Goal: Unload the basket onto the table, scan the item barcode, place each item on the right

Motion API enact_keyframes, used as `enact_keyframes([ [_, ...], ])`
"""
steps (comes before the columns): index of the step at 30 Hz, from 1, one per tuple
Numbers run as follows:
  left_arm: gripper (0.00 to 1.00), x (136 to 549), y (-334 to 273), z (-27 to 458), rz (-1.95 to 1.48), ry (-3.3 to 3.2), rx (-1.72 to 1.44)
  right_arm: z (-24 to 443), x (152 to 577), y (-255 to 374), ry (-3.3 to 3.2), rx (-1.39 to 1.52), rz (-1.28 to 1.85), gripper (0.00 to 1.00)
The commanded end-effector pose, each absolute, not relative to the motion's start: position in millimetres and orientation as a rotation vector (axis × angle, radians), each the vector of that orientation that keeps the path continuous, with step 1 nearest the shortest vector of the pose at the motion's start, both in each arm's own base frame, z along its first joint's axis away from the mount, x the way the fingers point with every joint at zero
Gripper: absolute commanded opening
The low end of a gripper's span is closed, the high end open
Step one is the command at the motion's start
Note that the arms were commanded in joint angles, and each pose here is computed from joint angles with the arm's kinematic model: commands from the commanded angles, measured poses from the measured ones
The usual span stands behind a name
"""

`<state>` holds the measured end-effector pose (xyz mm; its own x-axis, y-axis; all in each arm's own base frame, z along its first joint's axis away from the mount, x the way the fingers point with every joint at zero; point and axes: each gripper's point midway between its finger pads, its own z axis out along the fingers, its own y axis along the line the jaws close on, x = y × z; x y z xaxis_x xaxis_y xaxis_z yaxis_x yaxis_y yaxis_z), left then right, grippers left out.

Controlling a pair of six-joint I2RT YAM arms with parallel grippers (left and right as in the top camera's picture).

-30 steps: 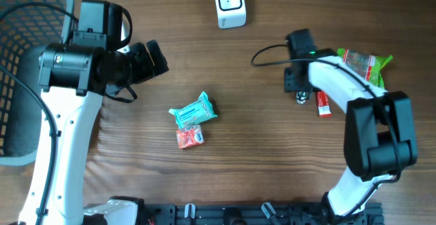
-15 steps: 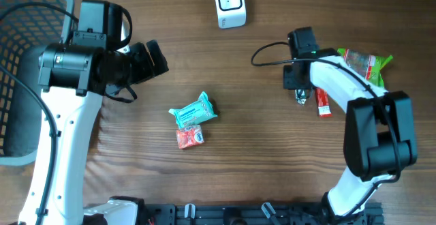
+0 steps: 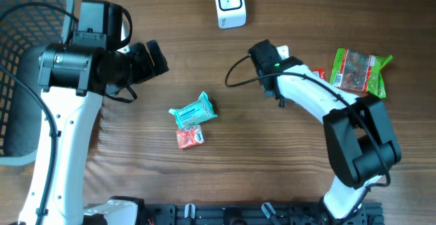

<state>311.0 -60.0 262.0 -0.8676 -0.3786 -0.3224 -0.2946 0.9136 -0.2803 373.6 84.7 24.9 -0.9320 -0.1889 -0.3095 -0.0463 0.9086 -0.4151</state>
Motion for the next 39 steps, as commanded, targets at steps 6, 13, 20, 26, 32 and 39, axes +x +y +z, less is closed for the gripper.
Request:
enact_keyframes([
  [6,1.0,312.3,-56.4,263.6,-0.301,2.691,-0.504,7.3,354.1,112.5,2.755,-0.154,-0.512,0.19],
  [13,1.0,312.3,-56.4,263.6,-0.301,2.691,-0.504,-0.3,337.7,144.8,2.791,-0.23,-0.402,0.22],
  [20,1.0,312.3,-56.5,263.6,-0.301,2.691,-0.504,25.9,344.2,177.6,2.827,-0.392,-0.078,0.35],
  [26,1.0,312.3,-56.4,263.6,-0.301,2.691,-0.504,54.0,355.0,146.2,2.829,-0.291,-0.007,0.68],
  [32,1.0,312.3,-56.4,263.6,-0.301,2.691,-0.504,40.5,348.5,123.6,2.913,-0.231,0.087,0.69],
  [39,1.0,312.3,-56.5,263.6,-0.301,2.691,-0.504,10.2,332.9,113.0,2.936,-0.211,0.077,0.65],
])
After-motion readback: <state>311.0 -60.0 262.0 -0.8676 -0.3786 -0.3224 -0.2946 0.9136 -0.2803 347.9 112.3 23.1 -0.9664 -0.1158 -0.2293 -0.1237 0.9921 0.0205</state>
